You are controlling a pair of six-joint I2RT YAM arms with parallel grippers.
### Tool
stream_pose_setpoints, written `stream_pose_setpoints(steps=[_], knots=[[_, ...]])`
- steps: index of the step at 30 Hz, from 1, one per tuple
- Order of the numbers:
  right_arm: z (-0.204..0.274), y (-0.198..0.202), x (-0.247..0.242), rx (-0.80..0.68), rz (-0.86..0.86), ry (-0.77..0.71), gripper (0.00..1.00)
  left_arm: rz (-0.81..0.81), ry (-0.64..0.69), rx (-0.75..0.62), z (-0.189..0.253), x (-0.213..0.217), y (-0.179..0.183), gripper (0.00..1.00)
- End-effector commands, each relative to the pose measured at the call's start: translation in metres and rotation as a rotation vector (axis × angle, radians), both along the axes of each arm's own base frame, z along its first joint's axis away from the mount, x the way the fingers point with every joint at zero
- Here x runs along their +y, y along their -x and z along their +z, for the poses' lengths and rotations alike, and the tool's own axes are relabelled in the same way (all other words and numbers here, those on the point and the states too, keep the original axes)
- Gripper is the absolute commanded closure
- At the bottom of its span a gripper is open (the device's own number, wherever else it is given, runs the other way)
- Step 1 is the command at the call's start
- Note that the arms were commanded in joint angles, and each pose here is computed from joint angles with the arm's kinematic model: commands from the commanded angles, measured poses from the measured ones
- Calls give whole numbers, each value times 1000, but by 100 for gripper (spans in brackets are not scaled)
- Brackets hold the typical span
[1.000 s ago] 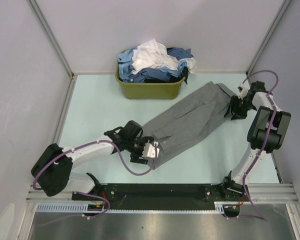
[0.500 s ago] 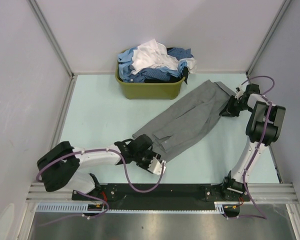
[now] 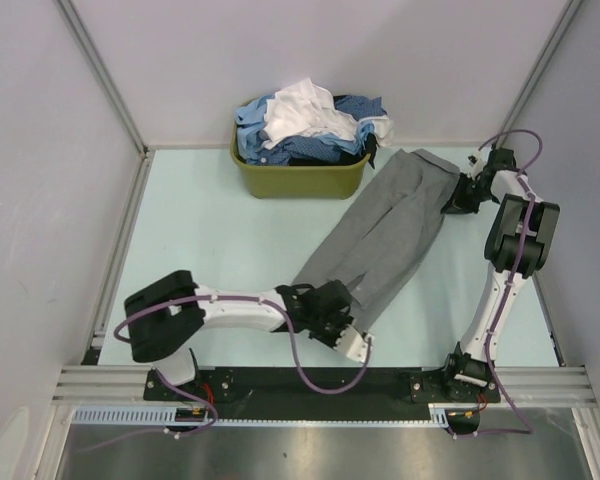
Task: Fold and stack the long sleeve shirts
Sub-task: Fold the shirt
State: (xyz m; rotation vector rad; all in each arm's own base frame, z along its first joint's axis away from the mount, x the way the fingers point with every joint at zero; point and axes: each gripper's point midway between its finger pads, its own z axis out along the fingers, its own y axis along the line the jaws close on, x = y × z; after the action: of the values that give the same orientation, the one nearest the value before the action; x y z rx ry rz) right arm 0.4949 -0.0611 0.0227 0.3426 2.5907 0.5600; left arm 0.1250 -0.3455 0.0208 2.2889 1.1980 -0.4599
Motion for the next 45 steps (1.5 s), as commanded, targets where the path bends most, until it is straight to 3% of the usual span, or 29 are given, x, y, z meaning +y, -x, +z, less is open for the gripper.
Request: stream_pose_setpoints(steps=[1,4,6,8,9,11,12,14,15,17,18,19,21,23,24,28,34,37,45], knots=[[23,-32,-39,-92,15,188,96,-59,34,135,17,-50,52,100],[32,-36,-43,-103,56,241,90,-86,40,162,18,-74,70,100],[41,-34,-42,-121,106,268,74,-68,35,183,17,-86,74,98],[55,-33,-41,-141,130,262,55,-28,49,198,22,-95,72,84],[70,-26,-37,-152,163,251,50,-10,70,208,33,-100,72,65],[96,-16,-41,-195,184,257,37,-7,86,221,45,-95,73,51],[100,-4,-36,-208,239,245,35,1,117,230,64,-84,70,42],[151,19,-30,-313,282,278,31,14,154,255,83,-66,65,34],[146,42,-14,-307,325,235,30,18,183,284,97,-44,58,31],[181,81,14,-399,451,276,30,37,184,292,98,-8,38,30],[156,111,35,-381,570,243,30,-1,244,285,116,4,37,30],[176,136,52,-441,634,279,32,-12,258,269,116,15,31,30],[134,191,96,-386,824,260,37,-52,274,198,99,43,14,29],[135,226,120,-483,975,333,46,-114,290,99,82,59,5,30],[127,246,147,-504,1108,337,47,-122,291,80,76,61,3,30],[70,320,175,-452,1454,378,54,-184,280,79,64,59,5,30],[38,387,195,-386,1914,396,53,-181,250,143,54,49,2,30],[27,409,197,-345,2064,378,50,-188,243,160,50,44,0,30],[0,420,178,-318,2224,449,46,-236,219,97,44,32,-13,29]])
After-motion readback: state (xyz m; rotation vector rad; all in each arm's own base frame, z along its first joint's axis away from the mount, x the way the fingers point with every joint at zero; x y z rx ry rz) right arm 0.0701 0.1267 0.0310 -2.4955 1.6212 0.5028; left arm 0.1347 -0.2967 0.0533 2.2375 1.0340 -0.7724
